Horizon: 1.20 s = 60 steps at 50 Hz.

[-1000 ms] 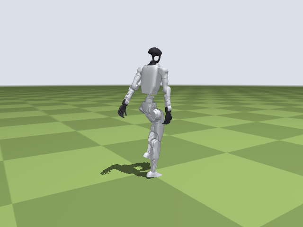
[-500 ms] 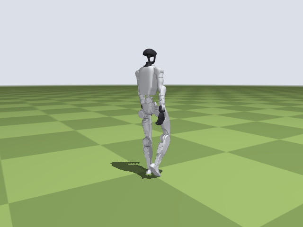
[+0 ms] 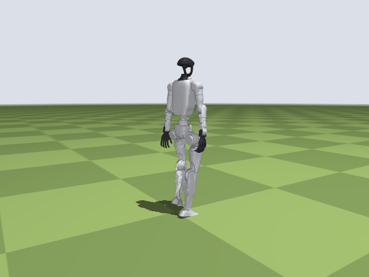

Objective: In place motions

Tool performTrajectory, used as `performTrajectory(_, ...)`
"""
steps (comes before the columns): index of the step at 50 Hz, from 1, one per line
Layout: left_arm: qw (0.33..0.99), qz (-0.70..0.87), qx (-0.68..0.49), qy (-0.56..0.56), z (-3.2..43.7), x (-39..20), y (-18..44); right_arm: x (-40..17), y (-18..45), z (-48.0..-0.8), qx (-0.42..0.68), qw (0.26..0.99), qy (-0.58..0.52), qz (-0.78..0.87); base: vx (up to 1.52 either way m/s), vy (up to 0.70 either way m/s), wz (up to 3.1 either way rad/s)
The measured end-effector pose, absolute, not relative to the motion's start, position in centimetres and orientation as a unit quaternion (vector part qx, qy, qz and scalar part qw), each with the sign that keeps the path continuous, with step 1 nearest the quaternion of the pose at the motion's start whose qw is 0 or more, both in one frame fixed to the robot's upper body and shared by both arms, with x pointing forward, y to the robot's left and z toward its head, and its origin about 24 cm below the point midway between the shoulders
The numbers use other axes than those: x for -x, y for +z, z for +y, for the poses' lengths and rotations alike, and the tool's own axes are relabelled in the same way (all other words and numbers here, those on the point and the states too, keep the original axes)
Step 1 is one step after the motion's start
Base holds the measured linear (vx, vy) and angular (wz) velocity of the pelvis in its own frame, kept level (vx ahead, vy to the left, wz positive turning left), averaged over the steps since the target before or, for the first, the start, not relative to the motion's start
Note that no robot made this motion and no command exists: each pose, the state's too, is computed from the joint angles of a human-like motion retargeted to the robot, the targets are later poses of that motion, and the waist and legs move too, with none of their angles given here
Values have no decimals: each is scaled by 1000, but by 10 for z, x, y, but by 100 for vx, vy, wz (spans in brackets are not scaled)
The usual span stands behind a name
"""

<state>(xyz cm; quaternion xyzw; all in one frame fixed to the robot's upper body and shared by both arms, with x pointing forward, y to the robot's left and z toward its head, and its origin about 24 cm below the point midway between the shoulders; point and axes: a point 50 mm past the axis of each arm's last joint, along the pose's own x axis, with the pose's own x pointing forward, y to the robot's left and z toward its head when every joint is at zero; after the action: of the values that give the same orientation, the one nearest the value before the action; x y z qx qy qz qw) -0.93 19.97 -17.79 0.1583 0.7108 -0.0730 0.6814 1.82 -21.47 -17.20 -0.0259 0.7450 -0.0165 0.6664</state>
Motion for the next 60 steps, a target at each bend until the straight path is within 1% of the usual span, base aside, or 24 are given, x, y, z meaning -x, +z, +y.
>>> performTrajectory(2,627,751,-200,-44,217,39,-171,-93,-167,-196,44,743,52,666,-41,-50,-25)
performTrajectory(4,600,769,-221,-5,234,67,-163,-166,-149,-179,83,816,103,563,-36,-43,-46)
performTrajectory(7,548,810,-209,10,248,112,-149,-243,-109,-161,135,883,145,425,-2,-13,-84)
performTrajectory(10,507,843,-175,35,241,143,-140,-279,-78,-155,174,923,133,316,17,10,23)
performTrajectory(12,506,849,-143,63,235,155,-137,-287,-69,-146,181,939,111,270,13,15,45)
performTrajectory(15,519,842,-118,88,235,150,-140,-283,-69,-145,182,947,95,247,8,15,50)
performTrajectory(17,530,835,-118,86,235,137,-144,-261,-89,-148,177,936,99,288,16,25,113)
performTrajectory(20,573,808,-115,68,232,105,-156,-201,-130,-160,151,899,99,399,25,16,67)
performTrajectory(23,651,749,-116,48,212,55,-172,-118,-164,-179,105,835,82,535,30,18,29)
performTrajectory(25,700,706,-103,9,186,15,-180,-55,-176,-197,80,769,61,631,19,28,56)
performTrajectory(27,757,645,-93,-46,170,-52,-180,-15,-175,-210,44,705,30,707,-32,20,-64)
performTrajectory(30,840,512,-124,-130,153,-153,-156,44,-167,-227,-28,616,-64,785,-43,2,34)
performTrajectory(33,877,396,-186,-200,151,-224,-118,106,-150,-233,-112,517,-129,839,-11,8,57)
performTrajectory(35,881,357,-226,-215,149,-246,-103,140,-138,-229,-137,461,-169,860,11,-6,5)
performTrajectory(37,878,343,-249,-220,142,-250,-99,164,-130,-224,-139,434,-216,864,13,-7,-47)
performTrajectory(40,877,340,-250,-232,138,-248,-100,177,-126,-220,-148,424,-258,856,10,-3,-54)
performTrajectory(42,873,357,-239,-231,142,-235,-109,172,-128,-221,-158,427,-264,850,10,3,-59)
performTrajectory(45,855,428,-212,-201,149,-193,-135,150,-136,-227,-153,451,-253,842,13,2,-58)
performTrajectory(47,827,498,-192,-175,156,-149,-156,125,-145,-228,-132,483,-223,836,15,-6,-12)
performTrajectory(51,723,657,-169,-133,186,-34,-180,60,-164,-219,-81,563,-100,816,18,-15,-7)
performTrajectory(52,689,693,-173,-124,198,-8,-179,36,-168,-214,-70,589,-62,803,-13,-14,-4)
performTrajectory(55,601,764,-223,-65,239,34,-167,-70,-170,-192,-33,705,50,706,-43,-46,-70)
performTrajectory(57,571,789,-228,1,253,55,-159,-148,-153,-183,24,785,113,609,-31,-53,-123)
performTrajectory(60,539,824,-168,51,255,96,-151,-232,-115,-173,115,858,149,478,-3,-34,-131)
